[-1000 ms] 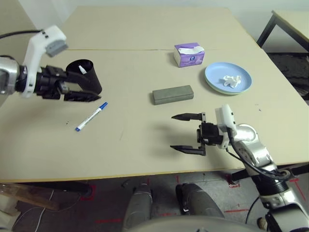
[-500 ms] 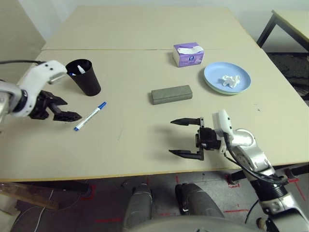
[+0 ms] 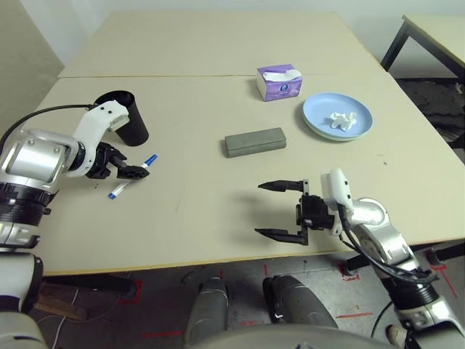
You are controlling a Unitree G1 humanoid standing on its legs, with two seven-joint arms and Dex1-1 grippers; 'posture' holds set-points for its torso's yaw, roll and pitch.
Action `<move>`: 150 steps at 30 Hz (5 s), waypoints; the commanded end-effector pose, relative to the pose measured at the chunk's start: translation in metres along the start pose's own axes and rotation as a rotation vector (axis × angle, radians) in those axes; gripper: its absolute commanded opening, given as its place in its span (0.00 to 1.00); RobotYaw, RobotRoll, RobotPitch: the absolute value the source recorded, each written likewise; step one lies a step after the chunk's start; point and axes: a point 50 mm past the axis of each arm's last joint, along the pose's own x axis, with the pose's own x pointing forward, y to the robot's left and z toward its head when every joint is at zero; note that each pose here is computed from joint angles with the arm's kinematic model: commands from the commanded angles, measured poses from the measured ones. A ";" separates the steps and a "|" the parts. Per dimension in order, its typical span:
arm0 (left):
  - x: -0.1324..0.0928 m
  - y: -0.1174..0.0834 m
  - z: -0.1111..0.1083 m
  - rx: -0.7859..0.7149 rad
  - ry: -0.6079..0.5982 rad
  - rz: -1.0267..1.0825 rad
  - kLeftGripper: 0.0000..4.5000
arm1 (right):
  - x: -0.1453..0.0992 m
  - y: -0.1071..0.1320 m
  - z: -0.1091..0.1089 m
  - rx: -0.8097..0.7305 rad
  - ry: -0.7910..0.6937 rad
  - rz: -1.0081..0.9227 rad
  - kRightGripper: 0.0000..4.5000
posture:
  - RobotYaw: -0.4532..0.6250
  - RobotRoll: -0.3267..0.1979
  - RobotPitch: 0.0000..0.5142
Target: Organize and tidy the items on the table.
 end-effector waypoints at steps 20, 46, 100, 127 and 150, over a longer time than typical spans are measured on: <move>0.027 0.006 -0.004 0.004 0.013 0.036 0.99 | 0.006 -0.003 0.003 0.000 0.001 -0.001 1.00 | 0.33 0.62 0.25; 0.032 0.002 -0.010 0.021 0.021 -0.026 0.07 | 0.007 -0.004 0.004 0.004 -0.005 -0.007 1.00 | 0.34 0.62 0.25; -0.052 0.041 0.052 -0.213 -1.090 0.534 0.06 | -0.004 -0.030 -0.013 0.144 0.127 -0.446 1.00 | 0.40 0.62 0.20; -0.010 0.048 0.050 -0.263 -1.093 0.514 0.22 | 0.001 -0.027 -0.010 0.125 0.133 -0.421 1.00 | 0.37 0.62 0.22; -0.032 0.054 0.036 -0.256 -1.099 0.463 1.00 | -0.014 -0.049 0.008 0.082 0.049 -0.572 1.00 | 0.38 0.62 0.22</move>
